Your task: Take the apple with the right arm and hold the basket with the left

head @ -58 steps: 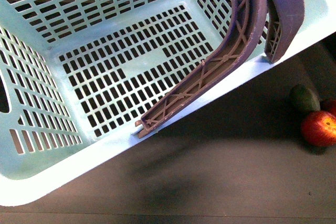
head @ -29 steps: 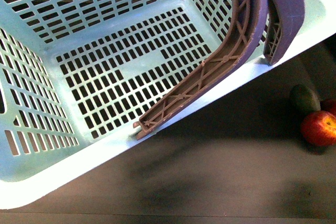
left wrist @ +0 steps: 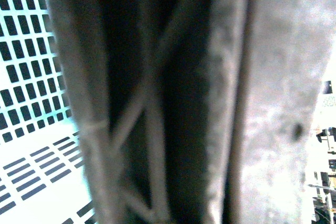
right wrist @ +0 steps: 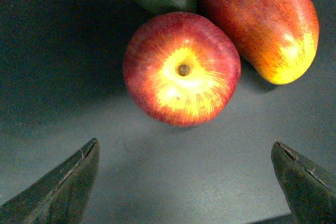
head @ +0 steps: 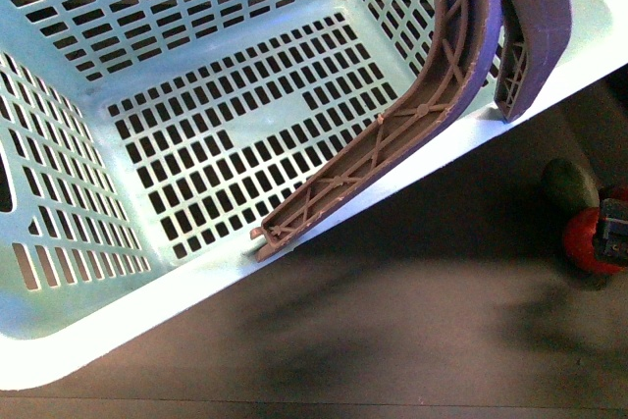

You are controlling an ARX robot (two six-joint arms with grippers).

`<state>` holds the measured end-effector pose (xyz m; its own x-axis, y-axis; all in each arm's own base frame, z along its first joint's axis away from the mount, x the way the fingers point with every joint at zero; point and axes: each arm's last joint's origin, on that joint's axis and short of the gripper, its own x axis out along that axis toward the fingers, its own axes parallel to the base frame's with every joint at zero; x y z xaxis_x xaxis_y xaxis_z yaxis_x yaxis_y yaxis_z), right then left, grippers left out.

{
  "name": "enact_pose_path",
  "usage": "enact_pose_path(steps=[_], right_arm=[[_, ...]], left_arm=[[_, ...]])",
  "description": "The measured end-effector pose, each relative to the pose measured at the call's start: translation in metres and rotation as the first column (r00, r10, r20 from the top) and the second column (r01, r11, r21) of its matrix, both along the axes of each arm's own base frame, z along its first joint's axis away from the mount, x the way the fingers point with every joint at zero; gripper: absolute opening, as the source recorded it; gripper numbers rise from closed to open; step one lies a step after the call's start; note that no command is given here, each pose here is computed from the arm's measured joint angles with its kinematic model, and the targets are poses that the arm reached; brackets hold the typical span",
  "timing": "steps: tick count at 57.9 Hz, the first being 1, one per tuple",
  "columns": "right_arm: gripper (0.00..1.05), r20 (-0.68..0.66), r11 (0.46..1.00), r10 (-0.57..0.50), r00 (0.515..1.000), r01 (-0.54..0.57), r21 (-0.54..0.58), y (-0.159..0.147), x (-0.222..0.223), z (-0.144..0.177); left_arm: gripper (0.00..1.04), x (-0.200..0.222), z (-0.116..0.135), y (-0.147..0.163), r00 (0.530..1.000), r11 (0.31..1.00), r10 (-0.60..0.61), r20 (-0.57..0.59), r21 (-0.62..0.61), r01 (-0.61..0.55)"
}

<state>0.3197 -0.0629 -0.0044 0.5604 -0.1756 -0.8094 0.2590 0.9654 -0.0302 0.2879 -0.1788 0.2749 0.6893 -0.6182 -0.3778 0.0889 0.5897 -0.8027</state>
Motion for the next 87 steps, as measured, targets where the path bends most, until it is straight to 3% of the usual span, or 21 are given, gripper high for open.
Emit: enact_pose_path(steps=[53, 65, 87], right_arm=[[0.96, -0.073, 0.998, -0.063, 0.995, 0.065, 0.019, -0.009, 0.055, -0.041], [0.8, -0.072, 0.997, -0.065, 0.995, 0.067, 0.025, -0.007, 0.054, -0.042], [0.8, -0.056, 0.997, -0.054, 0.997, 0.056, 0.045, -0.005, 0.034, -0.035]], left_arm=[[0.14, 0.0, 0.0, 0.0, 1.0, 1.0, 0.0, 0.0, 0.0, 0.0], [0.14, 0.0, 0.0, 0.0, 1.0, 1.0, 0.0, 0.0, 0.0, 0.0], [0.14, 0.0, 0.0, 0.0, 1.0, 1.0, 0.0, 0.0, 0.0, 0.0]])
